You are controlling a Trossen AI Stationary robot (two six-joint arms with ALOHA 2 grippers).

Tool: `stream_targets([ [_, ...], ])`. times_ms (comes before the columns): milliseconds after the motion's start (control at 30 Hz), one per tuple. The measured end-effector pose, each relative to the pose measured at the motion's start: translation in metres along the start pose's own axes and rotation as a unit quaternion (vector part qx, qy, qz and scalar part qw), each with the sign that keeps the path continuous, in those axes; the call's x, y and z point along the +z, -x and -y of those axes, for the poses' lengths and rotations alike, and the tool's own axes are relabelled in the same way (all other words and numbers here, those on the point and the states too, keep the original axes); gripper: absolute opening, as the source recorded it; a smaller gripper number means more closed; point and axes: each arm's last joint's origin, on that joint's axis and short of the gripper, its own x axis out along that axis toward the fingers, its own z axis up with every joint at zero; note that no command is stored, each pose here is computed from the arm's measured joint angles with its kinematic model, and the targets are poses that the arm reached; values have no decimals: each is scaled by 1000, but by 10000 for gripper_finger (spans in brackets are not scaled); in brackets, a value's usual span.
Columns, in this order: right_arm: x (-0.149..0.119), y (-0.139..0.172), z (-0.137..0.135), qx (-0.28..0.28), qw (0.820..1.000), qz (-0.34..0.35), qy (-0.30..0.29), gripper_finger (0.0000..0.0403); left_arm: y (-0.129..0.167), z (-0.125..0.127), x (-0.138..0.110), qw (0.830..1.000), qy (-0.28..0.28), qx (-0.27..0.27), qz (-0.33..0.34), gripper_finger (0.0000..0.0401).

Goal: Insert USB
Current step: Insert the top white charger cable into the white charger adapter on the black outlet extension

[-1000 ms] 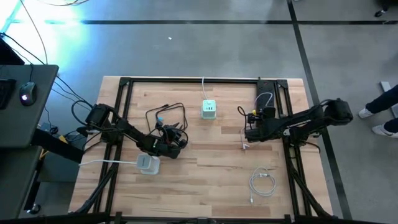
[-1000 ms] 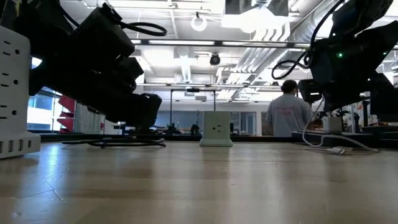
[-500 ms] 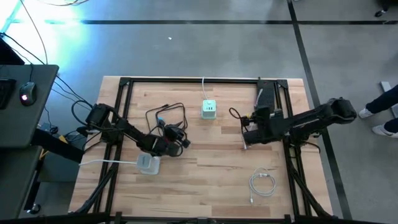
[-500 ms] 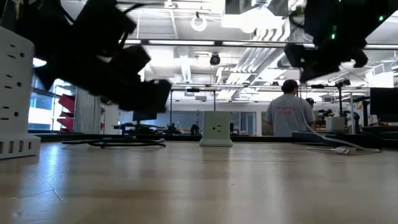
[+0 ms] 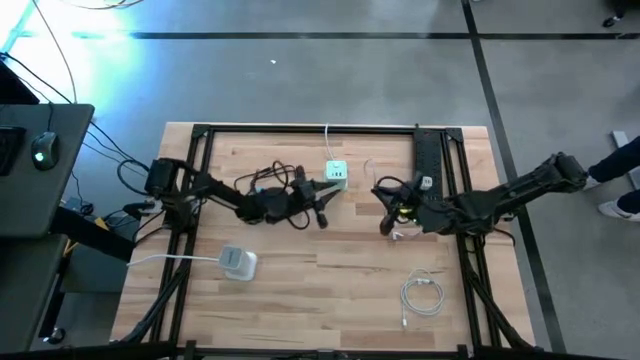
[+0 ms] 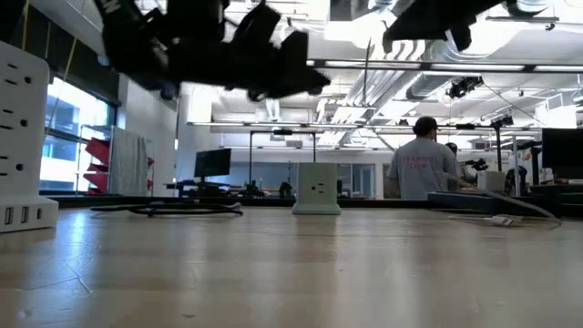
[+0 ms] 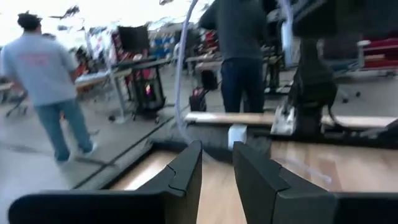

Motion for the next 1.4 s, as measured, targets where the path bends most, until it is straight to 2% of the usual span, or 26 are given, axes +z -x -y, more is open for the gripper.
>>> stream_targets([
  [200, -2, -12, -10, 41, 998, 10, 36, 0, -22, -4, 17, 997, -13, -71, 6, 101],
  [333, -3, -15, -12, 36, 998, 10, 53, 0, -30, -6, 19, 992, -3, -123, -9, 130],
  [533, -3, -14, -12, 39, 998, 10, 56, 0, -32, -9, 19, 992, 15, -127, -12, 151],
  [767, -4, -14, -12, 39, 998, 9, 58, 0, -31, -5, 19, 980, 17, -200, -4, 149],
  [900, -4, -14, -12, 41, 998, 9, 56, 0, -31, -6, 21, 982, 23, -188, 3, 149],
  [1167, -4, -14, -13, 49, 998, 7, 48, 0, -38, -6, 31, 982, 33, -185, 7, 124],
  [1400, -3, -14, -13, 49, 998, 7, 50, 0, -42, -4, 33, 980, 28, -198, -18, 59],
])
